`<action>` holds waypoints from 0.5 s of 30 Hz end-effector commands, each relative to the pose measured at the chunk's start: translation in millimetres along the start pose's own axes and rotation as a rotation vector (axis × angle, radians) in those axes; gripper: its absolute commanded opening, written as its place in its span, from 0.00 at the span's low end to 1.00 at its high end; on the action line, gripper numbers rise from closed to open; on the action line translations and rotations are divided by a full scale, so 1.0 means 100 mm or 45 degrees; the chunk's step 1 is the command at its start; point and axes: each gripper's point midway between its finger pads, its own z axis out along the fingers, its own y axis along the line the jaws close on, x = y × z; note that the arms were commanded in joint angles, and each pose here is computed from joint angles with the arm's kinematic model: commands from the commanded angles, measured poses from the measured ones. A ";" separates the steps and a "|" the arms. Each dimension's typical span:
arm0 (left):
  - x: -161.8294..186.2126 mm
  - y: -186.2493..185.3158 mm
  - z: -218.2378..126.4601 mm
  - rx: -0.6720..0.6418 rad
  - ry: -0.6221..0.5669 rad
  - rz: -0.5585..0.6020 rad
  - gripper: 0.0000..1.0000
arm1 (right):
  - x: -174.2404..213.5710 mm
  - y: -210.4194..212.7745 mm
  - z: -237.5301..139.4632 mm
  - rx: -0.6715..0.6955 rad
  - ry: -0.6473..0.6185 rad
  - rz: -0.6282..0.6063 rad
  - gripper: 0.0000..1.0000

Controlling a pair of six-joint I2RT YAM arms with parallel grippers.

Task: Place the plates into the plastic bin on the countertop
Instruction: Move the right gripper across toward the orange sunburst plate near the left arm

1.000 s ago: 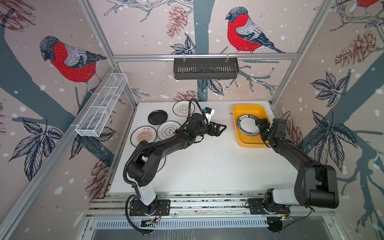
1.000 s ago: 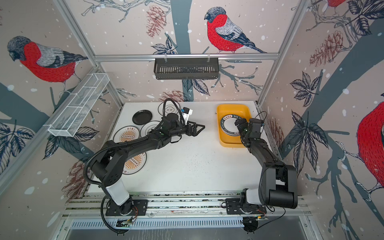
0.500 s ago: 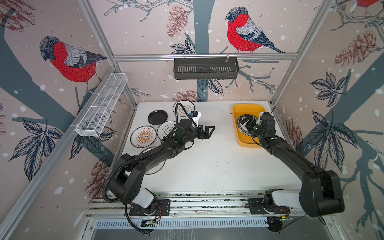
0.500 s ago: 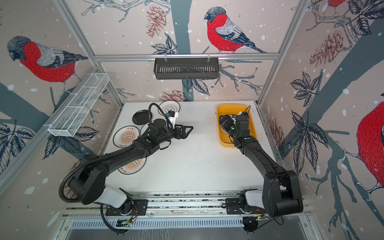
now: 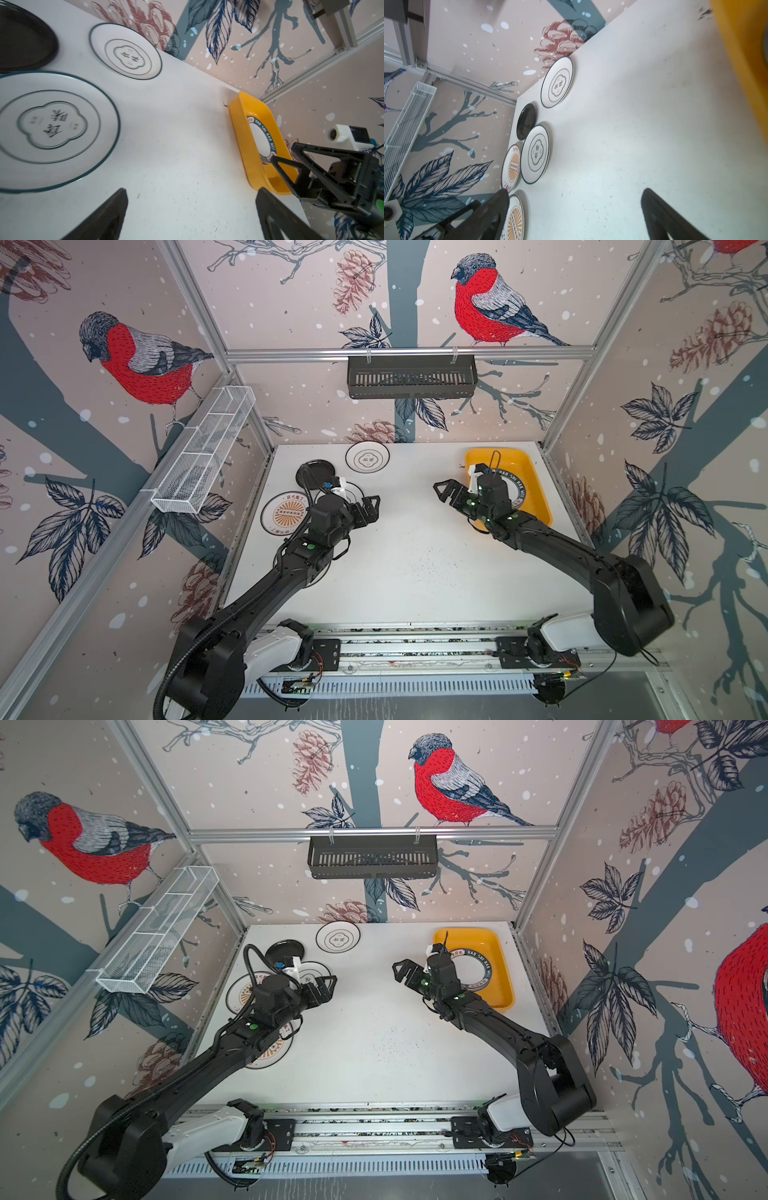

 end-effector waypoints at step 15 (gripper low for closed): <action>-0.05 1.76 -0.95 -0.708 -0.246 -0.346 0.96 | 1.42 1.13 0.84 -0.454 0.503 -0.302 0.99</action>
